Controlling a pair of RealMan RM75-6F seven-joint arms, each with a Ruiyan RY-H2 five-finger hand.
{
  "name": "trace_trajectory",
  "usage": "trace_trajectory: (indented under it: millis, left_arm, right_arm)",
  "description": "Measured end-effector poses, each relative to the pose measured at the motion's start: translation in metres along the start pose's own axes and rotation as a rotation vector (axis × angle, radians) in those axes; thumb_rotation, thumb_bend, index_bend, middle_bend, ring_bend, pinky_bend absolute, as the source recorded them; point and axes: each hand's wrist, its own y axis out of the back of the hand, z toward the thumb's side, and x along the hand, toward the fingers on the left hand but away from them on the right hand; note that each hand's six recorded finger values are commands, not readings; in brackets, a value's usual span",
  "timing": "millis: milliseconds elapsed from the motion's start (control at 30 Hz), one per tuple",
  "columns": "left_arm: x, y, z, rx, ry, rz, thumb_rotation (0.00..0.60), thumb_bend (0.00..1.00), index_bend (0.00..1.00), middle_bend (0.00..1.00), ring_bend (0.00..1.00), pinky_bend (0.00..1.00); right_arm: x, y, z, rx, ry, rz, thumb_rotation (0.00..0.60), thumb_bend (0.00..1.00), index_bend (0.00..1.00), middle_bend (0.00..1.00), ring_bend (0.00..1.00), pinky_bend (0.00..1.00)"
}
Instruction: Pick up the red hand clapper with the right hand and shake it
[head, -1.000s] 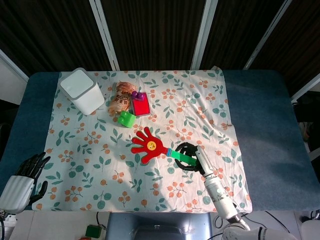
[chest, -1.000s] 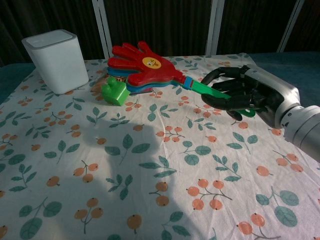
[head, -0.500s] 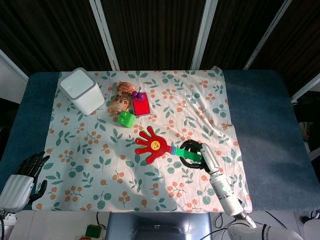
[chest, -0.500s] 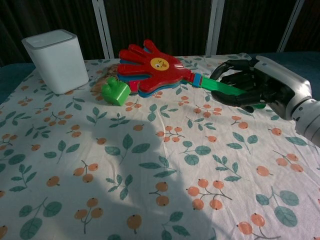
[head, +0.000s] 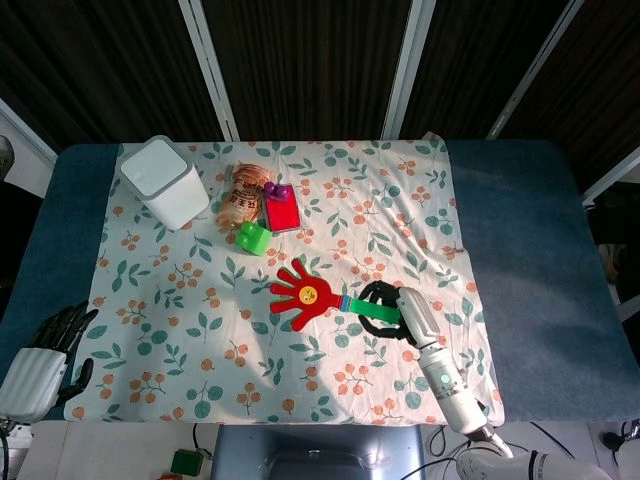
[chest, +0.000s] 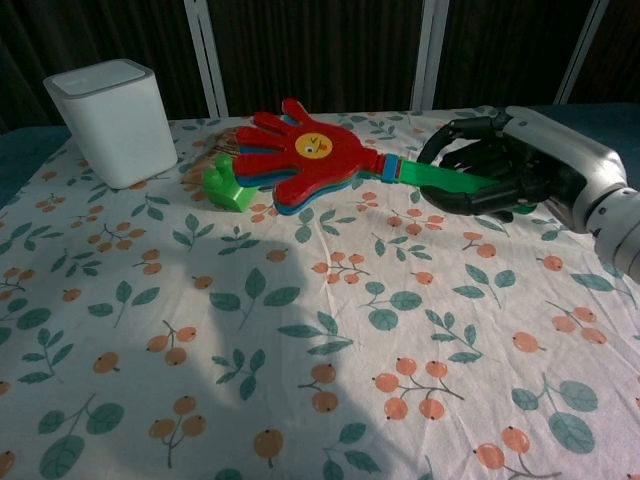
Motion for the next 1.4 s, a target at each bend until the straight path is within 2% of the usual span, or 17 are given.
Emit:
trace_trajectory:
  millis: [200, 267, 367, 533, 833, 967, 1200, 1300, 1400]
  left_arm:
    - [0.001, -0.001, 0.001, -0.002, -0.004, -0.005, 0.600, 0.53, 0.00, 0.00, 0.00, 0.15]
    - [0.001, -0.001, 0.000, 0.000, -0.002, -0.009, 0.600, 0.53, 0.00, 0.00, 0.00, 0.15]
    - [0.003, -0.002, 0.000, 0.001, -0.001, -0.011, 0.600, 0.53, 0.00, 0.00, 0.00, 0.15]
    - [0.003, -0.002, 0.001, 0.008, -0.008, -0.007, 0.600, 0.53, 0.00, 0.00, 0.00, 0.15]
    - [0.002, -0.001, 0.001, 0.009, -0.014, -0.002, 0.600, 0.53, 0.00, 0.00, 0.00, 0.15]
    - [0.002, -0.001, 0.001, 0.008, -0.012, -0.004, 0.600, 0.53, 0.00, 0.00, 0.00, 0.15]
    - [0.003, -0.003, 0.001, 0.009, -0.012, -0.010, 0.600, 0.53, 0.00, 0.00, 0.00, 0.15]
    - [0.005, -0.004, 0.001, 0.011, -0.010, -0.014, 0.600, 0.53, 0.00, 0.00, 0.00, 0.15]
    - [0.005, -0.003, 0.001, 0.009, -0.009, -0.014, 0.600, 0.53, 0.00, 0.00, 0.00, 0.15]
  right_arm:
    - [0.015, 0.026, 0.025, -0.342, 0.157, -0.108, 0.600, 0.44, 0.93, 0.78, 0.88, 0.96]
    - [0.019, 0.032, 0.028, -0.405, 0.180, -0.126, 0.600, 0.44, 0.93, 0.78, 0.88, 0.96]
    - [0.019, 0.030, 0.027, -0.416, 0.167, -0.111, 0.600, 0.44, 0.94, 0.78, 0.88, 0.97]
    - [0.011, 0.013, 0.018, -0.316, 0.091, -0.037, 0.600, 0.44, 0.94, 0.78, 0.88, 0.97]
    - [-0.006, -0.013, -0.001, 0.056, -0.060, 0.043, 0.600, 0.44, 0.94, 0.78, 0.88, 0.97]
    - [-0.008, -0.022, -0.001, 0.081, -0.109, 0.068, 0.600, 0.44, 0.94, 0.78, 0.88, 0.97]
    - [-0.016, -0.030, -0.005, 0.151, -0.117, 0.092, 0.600, 0.44, 0.91, 0.78, 0.86, 0.94]
    - [-0.023, -0.035, -0.007, 0.230, -0.115, 0.106, 0.600, 0.44, 0.81, 0.77, 0.79, 0.88]
    - [-0.028, -0.041, -0.011, 0.332, -0.125, 0.128, 0.600, 0.44, 0.61, 0.67, 0.68, 0.80]
